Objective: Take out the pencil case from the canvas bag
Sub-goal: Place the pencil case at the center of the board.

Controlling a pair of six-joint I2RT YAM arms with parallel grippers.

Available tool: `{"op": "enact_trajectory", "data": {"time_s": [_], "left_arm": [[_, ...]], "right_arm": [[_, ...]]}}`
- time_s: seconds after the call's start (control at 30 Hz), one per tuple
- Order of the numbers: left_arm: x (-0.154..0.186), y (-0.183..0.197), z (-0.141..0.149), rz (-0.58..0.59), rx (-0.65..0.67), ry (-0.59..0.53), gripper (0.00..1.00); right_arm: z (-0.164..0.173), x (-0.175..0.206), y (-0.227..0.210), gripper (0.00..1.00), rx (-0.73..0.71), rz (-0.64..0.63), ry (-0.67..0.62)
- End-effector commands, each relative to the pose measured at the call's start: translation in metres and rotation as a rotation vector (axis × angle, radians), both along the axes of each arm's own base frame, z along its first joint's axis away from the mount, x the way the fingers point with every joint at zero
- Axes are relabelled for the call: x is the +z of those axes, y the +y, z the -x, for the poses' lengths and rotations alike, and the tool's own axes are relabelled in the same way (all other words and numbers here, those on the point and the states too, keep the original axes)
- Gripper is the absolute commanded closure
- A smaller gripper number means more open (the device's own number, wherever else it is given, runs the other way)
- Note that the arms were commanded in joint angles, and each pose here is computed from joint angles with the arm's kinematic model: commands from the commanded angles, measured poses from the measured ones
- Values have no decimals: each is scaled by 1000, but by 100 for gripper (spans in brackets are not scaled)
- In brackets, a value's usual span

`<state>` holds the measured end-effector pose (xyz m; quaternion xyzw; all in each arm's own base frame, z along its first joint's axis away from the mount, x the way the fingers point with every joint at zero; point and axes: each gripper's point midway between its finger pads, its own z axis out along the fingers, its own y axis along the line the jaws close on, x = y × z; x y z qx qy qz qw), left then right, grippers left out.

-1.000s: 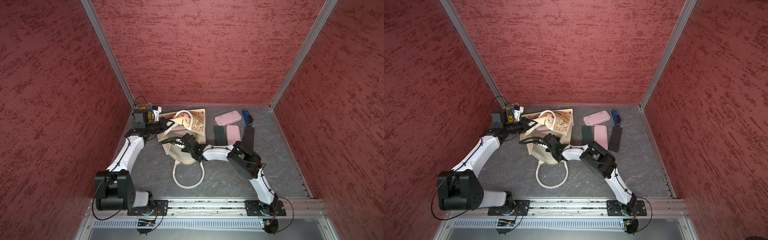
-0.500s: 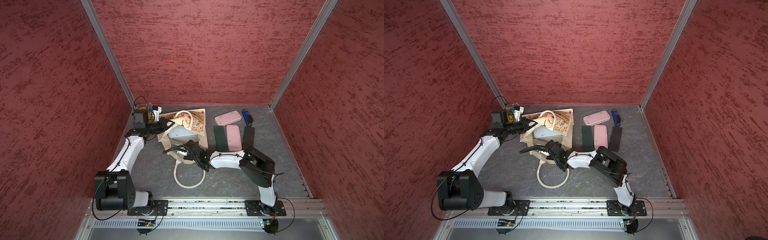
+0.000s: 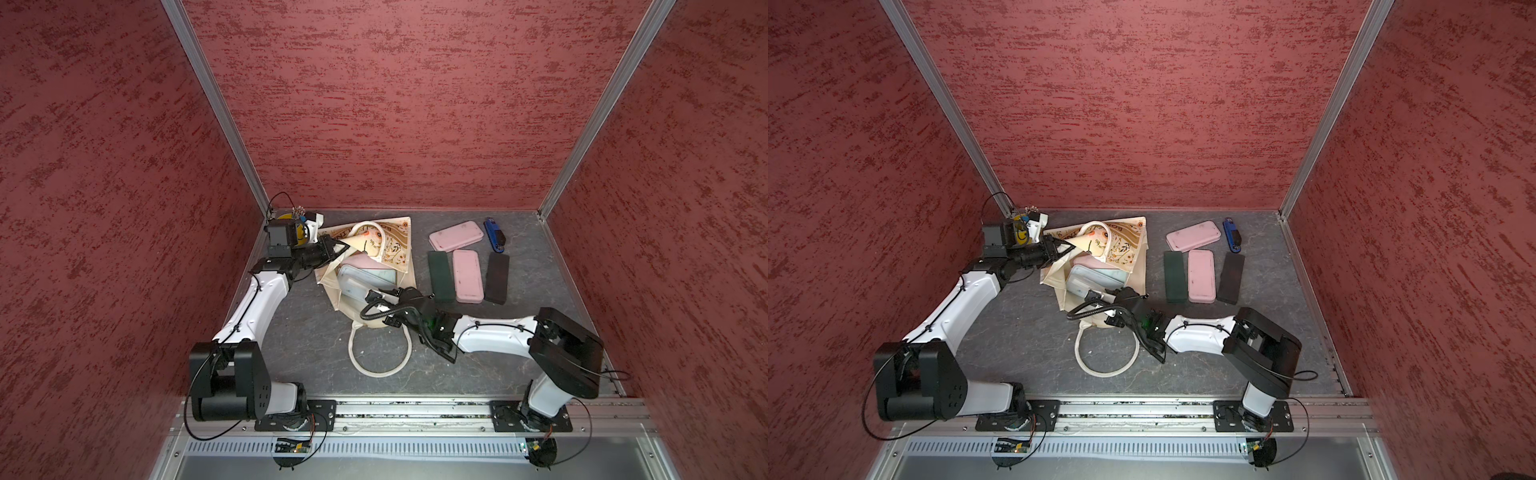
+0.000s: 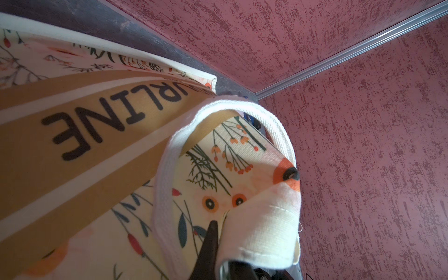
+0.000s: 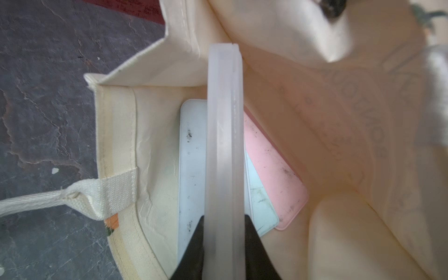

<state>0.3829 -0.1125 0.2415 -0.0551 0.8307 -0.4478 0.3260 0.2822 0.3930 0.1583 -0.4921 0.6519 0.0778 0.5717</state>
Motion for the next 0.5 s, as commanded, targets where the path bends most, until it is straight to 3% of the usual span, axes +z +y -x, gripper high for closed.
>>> {"op": "enact_trajectory", "data": {"time_s": [0.0,0.47], "left_arm": [[-10,2,0,0,14,39,97],[-12,0,0,-2,9,45,96]], "right_arm": [[7,45,1,100,22,-182,-38],[37,130,-45,100,28,-508,-105]]}}
